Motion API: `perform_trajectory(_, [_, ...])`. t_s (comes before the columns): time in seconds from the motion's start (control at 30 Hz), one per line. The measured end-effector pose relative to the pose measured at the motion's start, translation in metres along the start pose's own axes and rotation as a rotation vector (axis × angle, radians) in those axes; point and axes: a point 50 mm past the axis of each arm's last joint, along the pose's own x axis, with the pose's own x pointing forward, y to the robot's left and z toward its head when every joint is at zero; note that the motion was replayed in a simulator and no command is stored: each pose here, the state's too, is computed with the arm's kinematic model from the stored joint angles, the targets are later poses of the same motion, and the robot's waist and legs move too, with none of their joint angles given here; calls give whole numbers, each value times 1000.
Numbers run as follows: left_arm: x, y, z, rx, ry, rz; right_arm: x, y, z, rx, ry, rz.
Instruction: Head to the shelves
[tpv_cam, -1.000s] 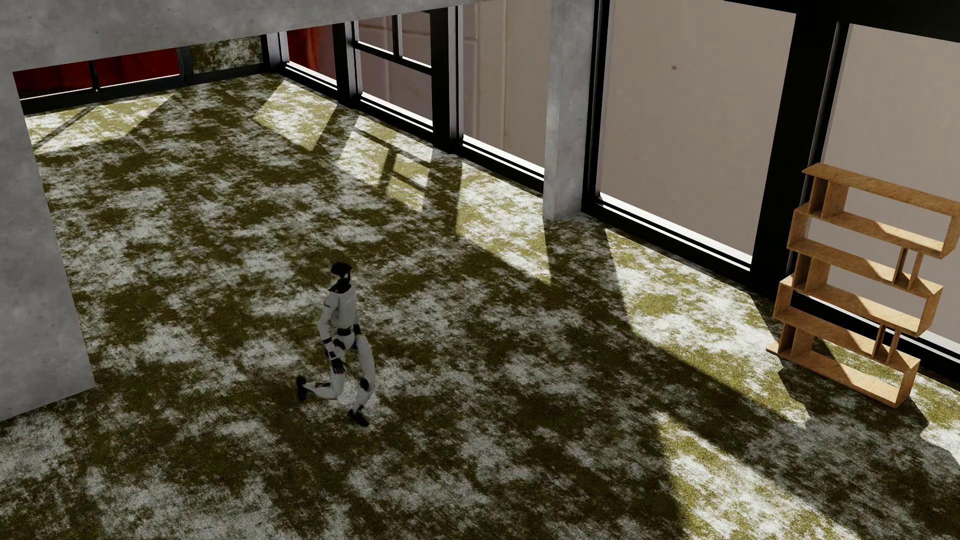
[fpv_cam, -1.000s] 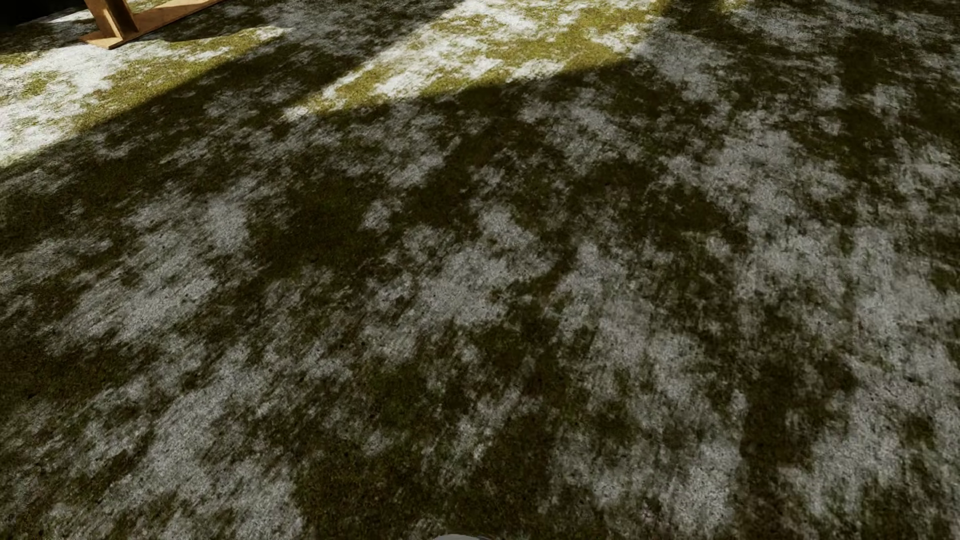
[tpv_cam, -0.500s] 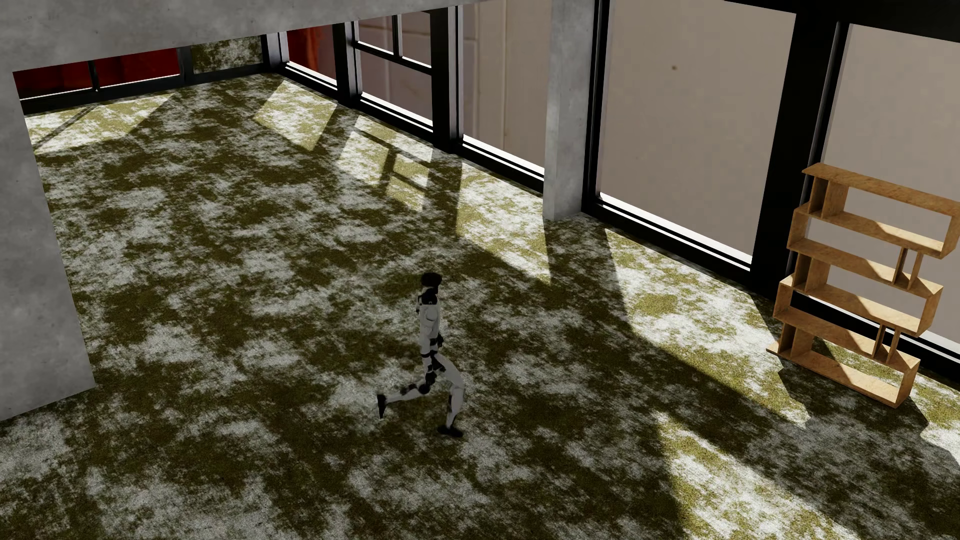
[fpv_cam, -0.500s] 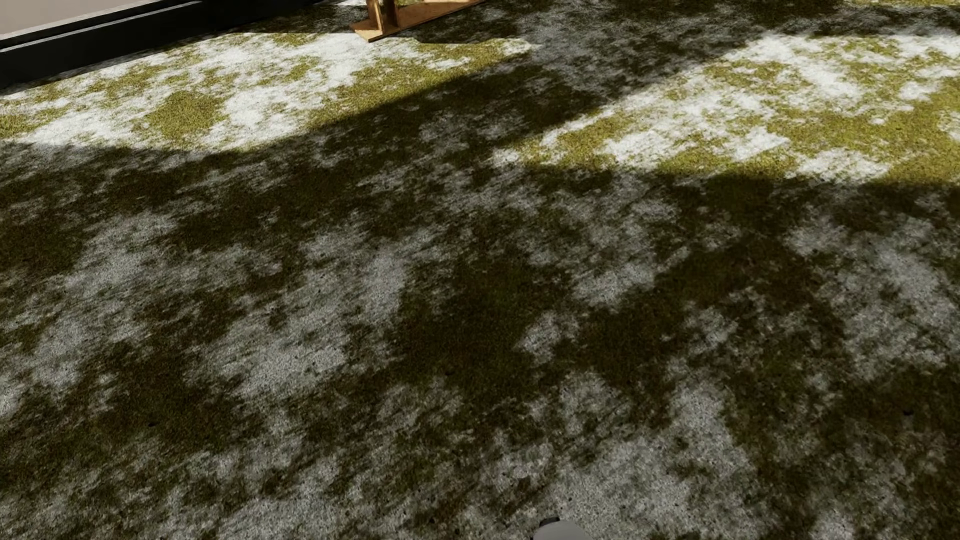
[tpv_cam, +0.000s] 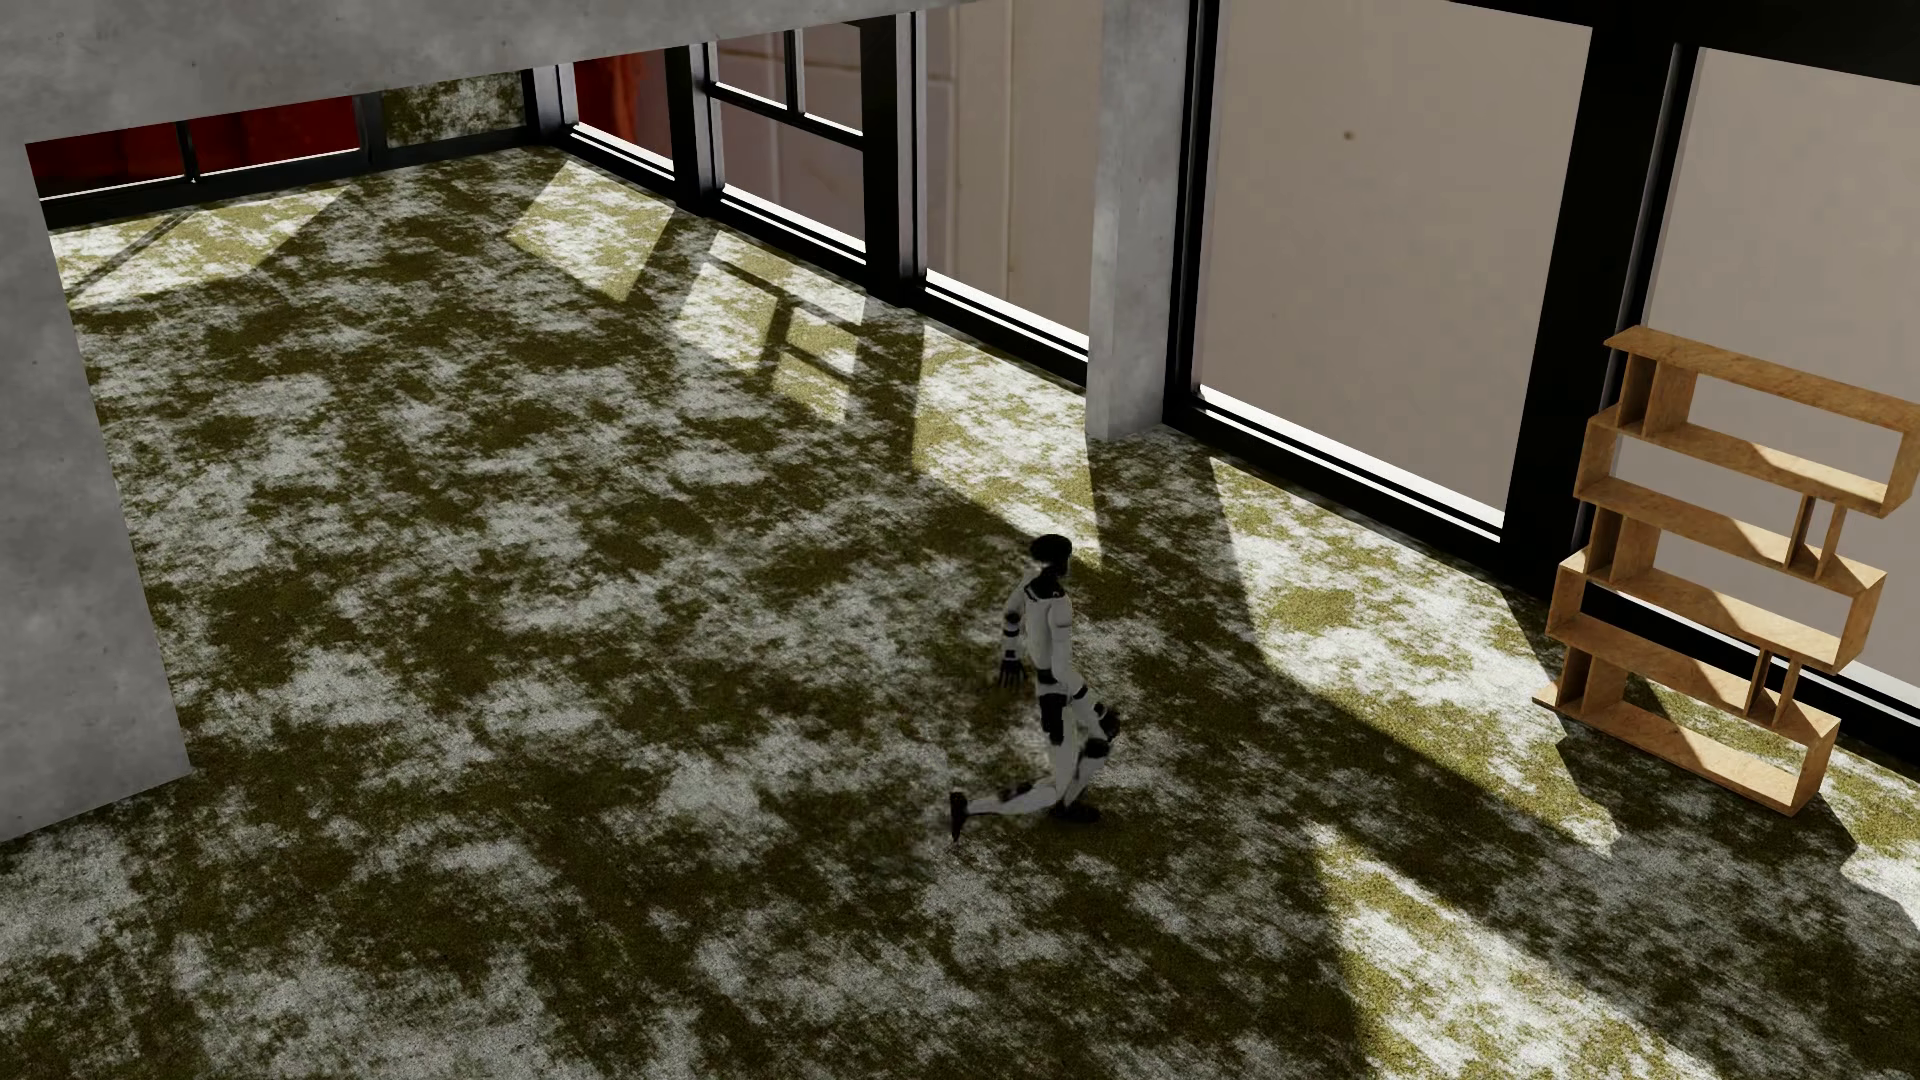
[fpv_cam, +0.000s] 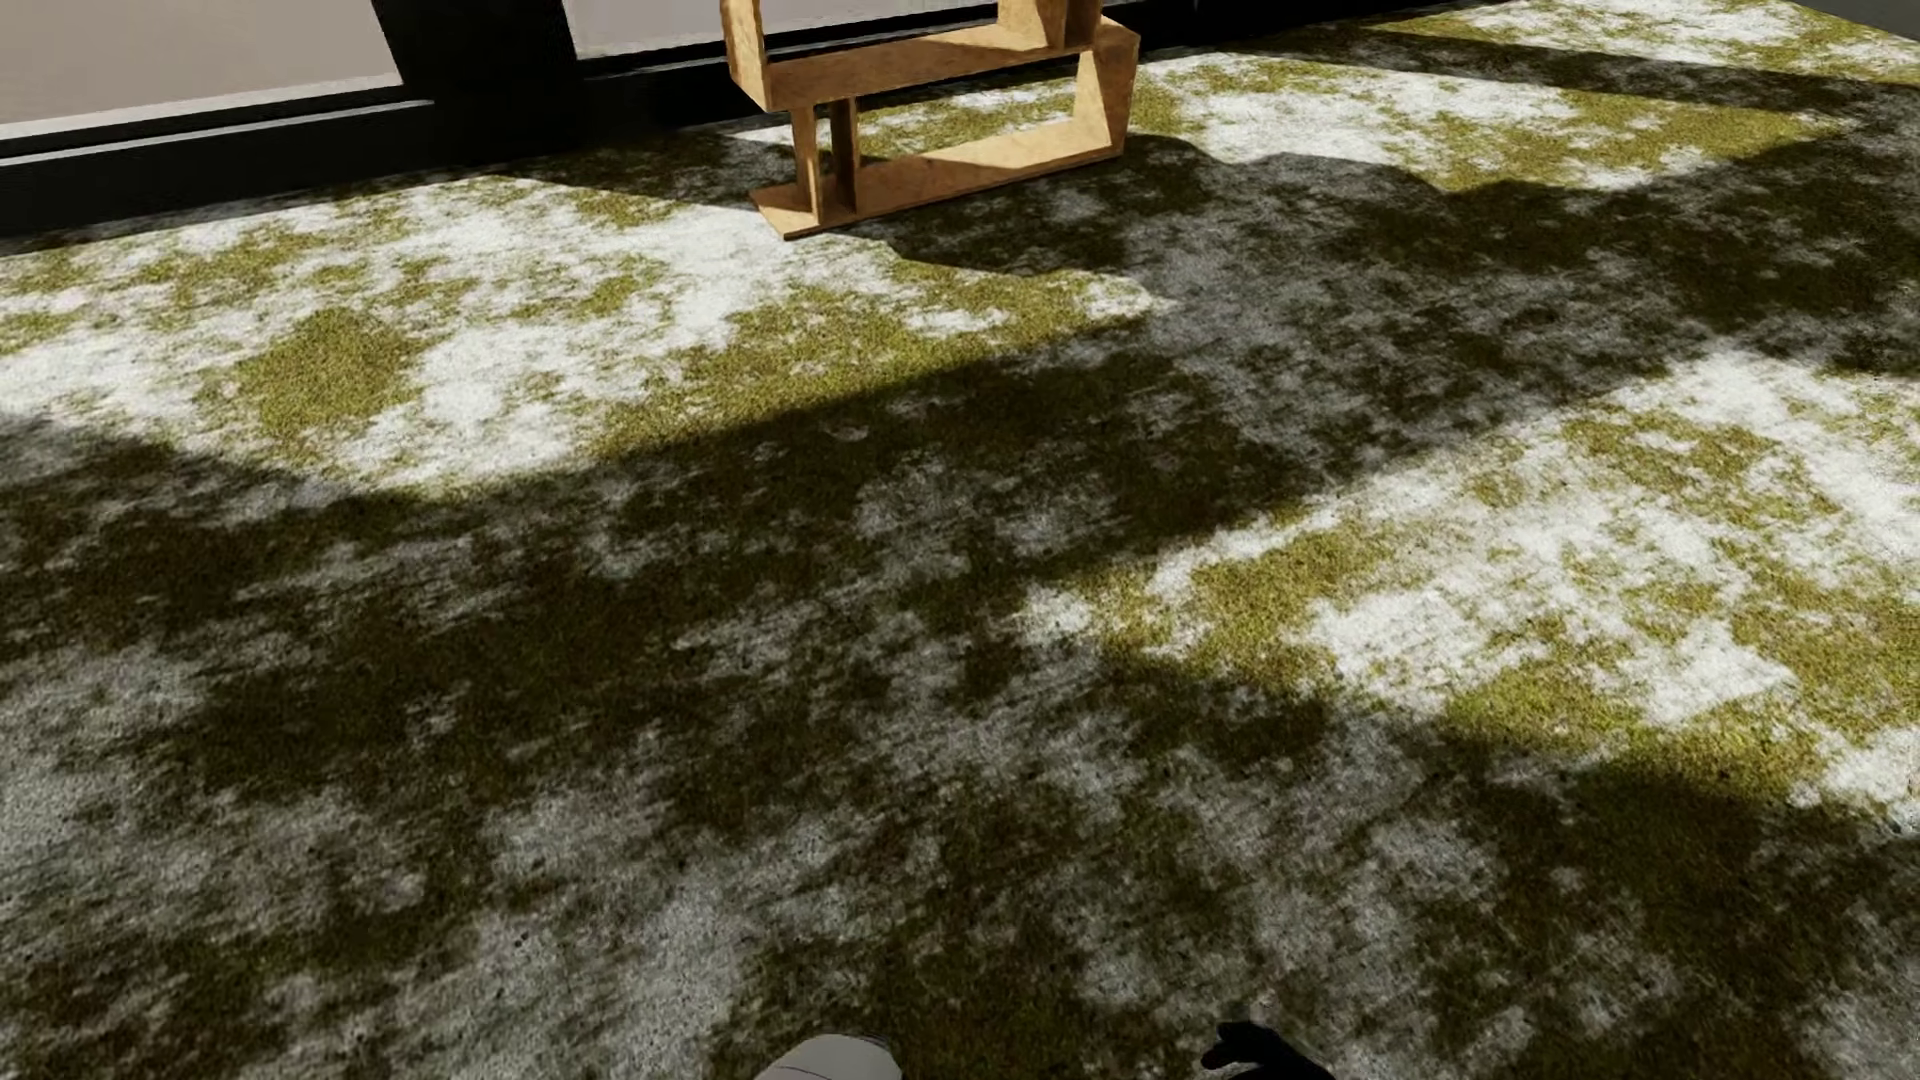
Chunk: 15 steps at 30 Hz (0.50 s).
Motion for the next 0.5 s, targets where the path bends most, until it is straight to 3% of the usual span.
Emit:
perform_trajectory(0.1, [0,1,61,-63,-229,14,-21,44,-62,28,223,106])
perform_trajectory(0.2, [-20,23,140,-59,-536,68,-59,73,-119,-9,424,205])
perform_trajectory(0.23, [-30,35,165,-36,-626,96,-71,84,-132,-106,467,285])
perform_trajectory(0.3, [-48,57,199,-50,-759,156,-94,94,-153,-147,540,347])
perform_trajectory(0.43, [-35,49,175,-137,-670,143,-123,104,-179,-156,657,390])
perform_trajectory(0.5, [-16,22,148,-97,-526,66,-105,97,-165,-203,593,387])
